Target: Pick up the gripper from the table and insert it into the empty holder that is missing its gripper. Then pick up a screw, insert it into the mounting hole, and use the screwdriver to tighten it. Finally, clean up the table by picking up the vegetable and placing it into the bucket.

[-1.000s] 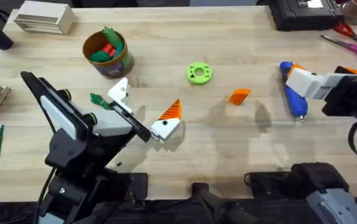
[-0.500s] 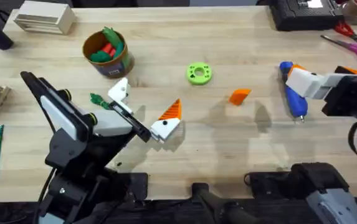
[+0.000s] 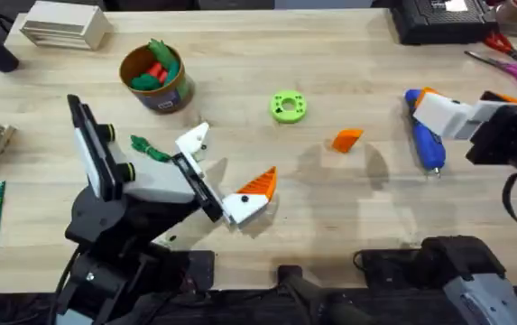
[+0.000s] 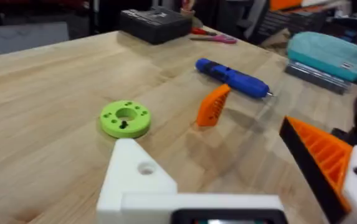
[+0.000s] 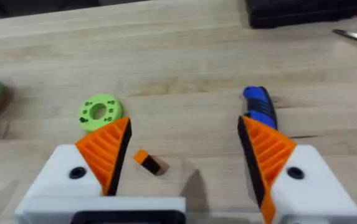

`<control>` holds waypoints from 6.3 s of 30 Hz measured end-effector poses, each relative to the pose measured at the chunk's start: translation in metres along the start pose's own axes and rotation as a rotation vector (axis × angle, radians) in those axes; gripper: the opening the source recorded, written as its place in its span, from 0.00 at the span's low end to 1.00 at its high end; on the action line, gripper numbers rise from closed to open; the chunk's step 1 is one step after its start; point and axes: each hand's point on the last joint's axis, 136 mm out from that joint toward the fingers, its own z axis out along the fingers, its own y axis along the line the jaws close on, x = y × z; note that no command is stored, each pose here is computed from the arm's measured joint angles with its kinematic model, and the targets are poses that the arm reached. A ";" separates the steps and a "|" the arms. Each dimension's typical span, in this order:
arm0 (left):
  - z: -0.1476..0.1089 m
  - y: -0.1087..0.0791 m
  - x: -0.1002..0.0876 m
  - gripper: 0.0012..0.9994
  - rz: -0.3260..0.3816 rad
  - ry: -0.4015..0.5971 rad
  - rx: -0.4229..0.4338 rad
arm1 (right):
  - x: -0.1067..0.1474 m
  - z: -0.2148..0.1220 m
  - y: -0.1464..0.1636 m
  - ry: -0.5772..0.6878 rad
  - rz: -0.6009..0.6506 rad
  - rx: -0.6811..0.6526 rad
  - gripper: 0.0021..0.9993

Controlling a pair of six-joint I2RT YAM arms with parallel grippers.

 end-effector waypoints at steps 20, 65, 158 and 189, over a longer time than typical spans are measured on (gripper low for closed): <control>-0.001 -0.013 0.003 0.99 -0.011 0.015 0.074 | 0.075 0.075 0.082 0.674 -0.589 -0.297 0.99; -0.001 -0.013 0.003 0.99 -0.011 0.015 0.074 | 0.036 0.074 0.082 0.518 -0.617 -0.324 0.02; 0.000 -0.012 0.002 0.99 -0.010 0.014 0.073 | 0.054 0.101 0.126 0.783 0.577 -1.115 0.01; 0.000 -0.012 0.002 0.99 -0.010 0.014 0.072 | 0.070 0.028 0.238 0.720 0.487 -1.120 0.01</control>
